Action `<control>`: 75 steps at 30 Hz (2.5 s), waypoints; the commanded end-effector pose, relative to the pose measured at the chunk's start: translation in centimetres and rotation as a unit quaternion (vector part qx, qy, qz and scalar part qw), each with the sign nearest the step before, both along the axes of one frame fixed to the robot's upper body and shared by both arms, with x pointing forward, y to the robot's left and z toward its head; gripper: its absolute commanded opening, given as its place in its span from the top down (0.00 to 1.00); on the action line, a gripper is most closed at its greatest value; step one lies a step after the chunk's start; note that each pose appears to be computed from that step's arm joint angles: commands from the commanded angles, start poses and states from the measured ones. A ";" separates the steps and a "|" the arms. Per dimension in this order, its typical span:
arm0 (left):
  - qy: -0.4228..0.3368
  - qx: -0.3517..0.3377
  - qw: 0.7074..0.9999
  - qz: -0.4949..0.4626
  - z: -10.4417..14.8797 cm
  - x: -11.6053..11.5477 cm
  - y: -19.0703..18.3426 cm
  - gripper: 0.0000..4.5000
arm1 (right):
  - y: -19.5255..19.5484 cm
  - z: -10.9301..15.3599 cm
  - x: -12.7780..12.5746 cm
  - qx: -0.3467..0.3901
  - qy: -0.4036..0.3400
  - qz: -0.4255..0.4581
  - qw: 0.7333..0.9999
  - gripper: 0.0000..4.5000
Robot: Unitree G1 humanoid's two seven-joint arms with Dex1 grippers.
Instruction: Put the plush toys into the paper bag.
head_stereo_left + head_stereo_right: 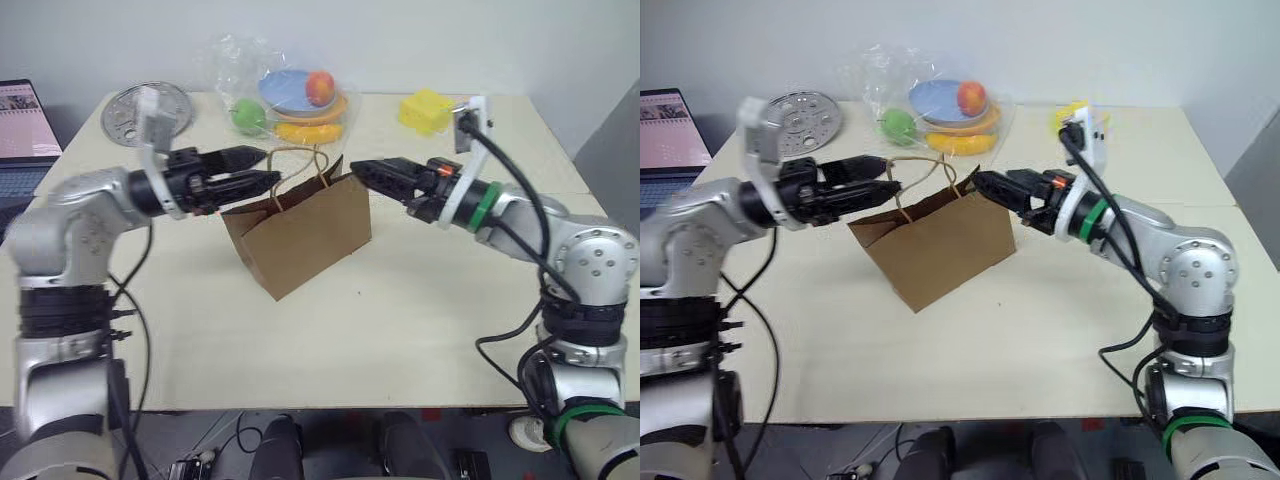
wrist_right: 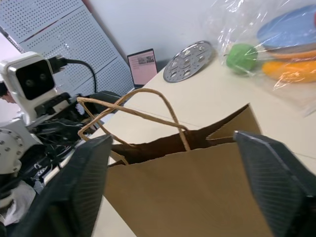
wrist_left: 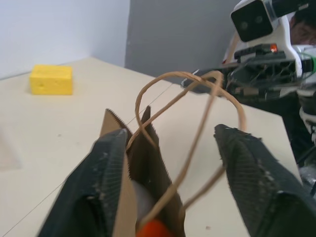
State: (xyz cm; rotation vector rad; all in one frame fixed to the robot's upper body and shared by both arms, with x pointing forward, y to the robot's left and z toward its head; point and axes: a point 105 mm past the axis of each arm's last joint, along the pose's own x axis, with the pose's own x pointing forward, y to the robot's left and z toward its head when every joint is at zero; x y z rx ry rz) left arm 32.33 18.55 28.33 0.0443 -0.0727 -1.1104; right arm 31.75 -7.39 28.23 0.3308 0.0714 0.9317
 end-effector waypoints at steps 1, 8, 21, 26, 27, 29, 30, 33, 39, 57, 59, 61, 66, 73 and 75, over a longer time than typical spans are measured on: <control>-0.045 0.008 0.999 0.018 1.8 -1.3 0.9 0.04 | -0.4 2.6 -1.3 0.014 -0.045 0.028 0.998 0.00; -0.054 0.082 0.994 0.044 -2.9 -3.9 1.4 0.01 | 0.0 3.7 -3.1 -0.079 -0.128 0.086 0.985 0.00; -0.076 0.026 0.991 0.110 -8.3 -2.3 0.5 0.01 | 2.9 3.2 -7.6 -0.189 -0.235 0.275 0.913 0.00; -0.079 0.031 0.993 0.083 -9.1 -1.5 -1.0 0.01 | 3.3 2.8 -7.7 -0.200 -0.235 0.281 0.909 0.00; -0.079 0.034 0.993 0.080 -9.3 -1.4 -1.1 0.01 | 3.3 2.8 -7.6 -0.199 -0.234 0.279 0.910 0.00; -0.081 0.041 0.993 0.080 -9.7 -1.0 -1.3 0.01 | 3.3 2.7 -7.4 -0.201 -0.234 0.273 0.911 0.00; -0.082 0.045 0.992 0.082 -9.8 -0.7 -1.4 0.01 | 3.2 2.6 -7.3 -0.203 -0.234 0.270 0.912 0.00; -0.084 0.040 0.992 0.085 -9.9 -0.1 -1.6 0.05 | 2.9 2.4 -6.8 -0.204 -0.230 0.251 0.918 0.00; -0.081 0.027 0.993 0.080 -9.6 0.0 -1.9 0.40 | 2.6 2.3 -6.5 -0.205 -0.226 0.236 0.923 0.00; -0.043 0.026 0.993 -0.107 -6.5 -0.1 -3.1 0.99 | -2.5 3.9 -5.6 -0.231 -0.210 0.158 0.937 0.00; -0.042 0.025 0.988 -0.147 -5.7 0.1 -3.5 0.99 | -3.4 4.3 -5.5 -0.231 -0.199 0.141 0.942 0.00; -0.040 0.032 0.984 -0.170 -5.6 0.2 -3.7 0.99 | -3.9 4.5 -5.7 -0.230 -0.190 0.137 0.944 0.00; -0.033 0.078 0.970 -0.227 -7.9 -0.2 -4.3 0.99 | -6.0 4.6 -6.3 -0.254 -0.158 0.110 0.948 0.00; -0.032 0.091 0.961 -0.259 -11.0 -0.5 -5.2 0.99 | -5.9 2.8 -7.1 -0.269 -0.127 0.118 0.947 0.00; -0.047 0.091 0.963 -0.251 -10.7 -0.2 -5.2 0.99 | -6.0 2.7 -6.9 -0.269 -0.129 0.115 0.948 0.00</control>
